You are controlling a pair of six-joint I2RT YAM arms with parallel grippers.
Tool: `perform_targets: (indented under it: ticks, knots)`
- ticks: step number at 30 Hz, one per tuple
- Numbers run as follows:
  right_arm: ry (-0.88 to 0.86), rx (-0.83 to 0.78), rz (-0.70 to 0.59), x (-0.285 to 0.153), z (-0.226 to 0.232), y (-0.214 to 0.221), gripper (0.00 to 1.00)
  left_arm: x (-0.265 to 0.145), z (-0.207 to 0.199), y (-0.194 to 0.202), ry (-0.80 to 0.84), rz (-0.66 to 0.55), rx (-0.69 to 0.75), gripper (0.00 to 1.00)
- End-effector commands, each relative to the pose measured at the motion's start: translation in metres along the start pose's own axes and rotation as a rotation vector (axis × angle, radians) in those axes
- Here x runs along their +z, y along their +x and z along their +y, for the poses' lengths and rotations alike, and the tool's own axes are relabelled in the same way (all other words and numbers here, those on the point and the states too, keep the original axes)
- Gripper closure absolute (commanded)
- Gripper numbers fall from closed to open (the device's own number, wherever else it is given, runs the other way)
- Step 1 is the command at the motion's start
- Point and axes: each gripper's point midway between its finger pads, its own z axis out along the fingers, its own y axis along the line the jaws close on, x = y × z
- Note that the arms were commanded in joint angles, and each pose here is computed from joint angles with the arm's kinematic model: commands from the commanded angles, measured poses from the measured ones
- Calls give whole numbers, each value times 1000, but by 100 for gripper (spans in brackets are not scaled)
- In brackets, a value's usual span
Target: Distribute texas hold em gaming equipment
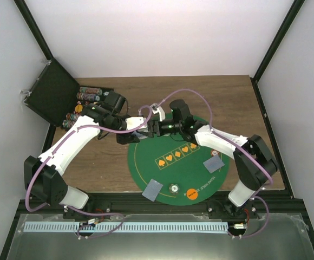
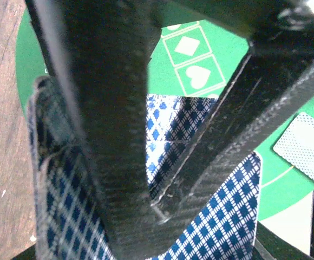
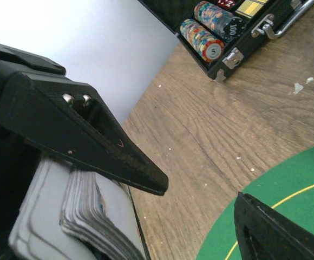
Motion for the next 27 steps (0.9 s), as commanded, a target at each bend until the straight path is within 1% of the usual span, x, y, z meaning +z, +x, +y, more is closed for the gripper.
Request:
perform_targets:
  ticks: [1, 4, 7, 12, 18, 24, 25, 26, 27]
  knots:
    - [97, -26, -50, -10, -4, -13, 26, -4, 3, -6, -21, -21, 20, 46]
    - [144, -12, -56, -19, -13, -9, 34, -3, 4, -2, -32, -5, 22, 47]
    - [182, -15, -54, -25, -16, -7, 37, -1, 5, 1, -32, 2, 20, 47]
    - [199, -26, -50, -30, -15, -5, 41, 1, 6, 2, -34, 5, 21, 47]
    - [180, -46, -52, -34, -4, -8, 54, 5, 8, 2, -36, 6, 17, 47]
    - [165, -55, -51, -38, 4, -10, 71, 14, 11, 8, -38, 20, 6, 47]
    - [169, -53, -47, -38, 3, -10, 76, 15, 12, 8, -39, 20, 3, 47]
    - [172, -53, -42, -38, 3, -10, 78, 17, 12, 10, -40, 24, 0, 47]
    - [179, -51, -34, -38, 3, -10, 83, 18, 12, 10, -41, 25, -1, 47]
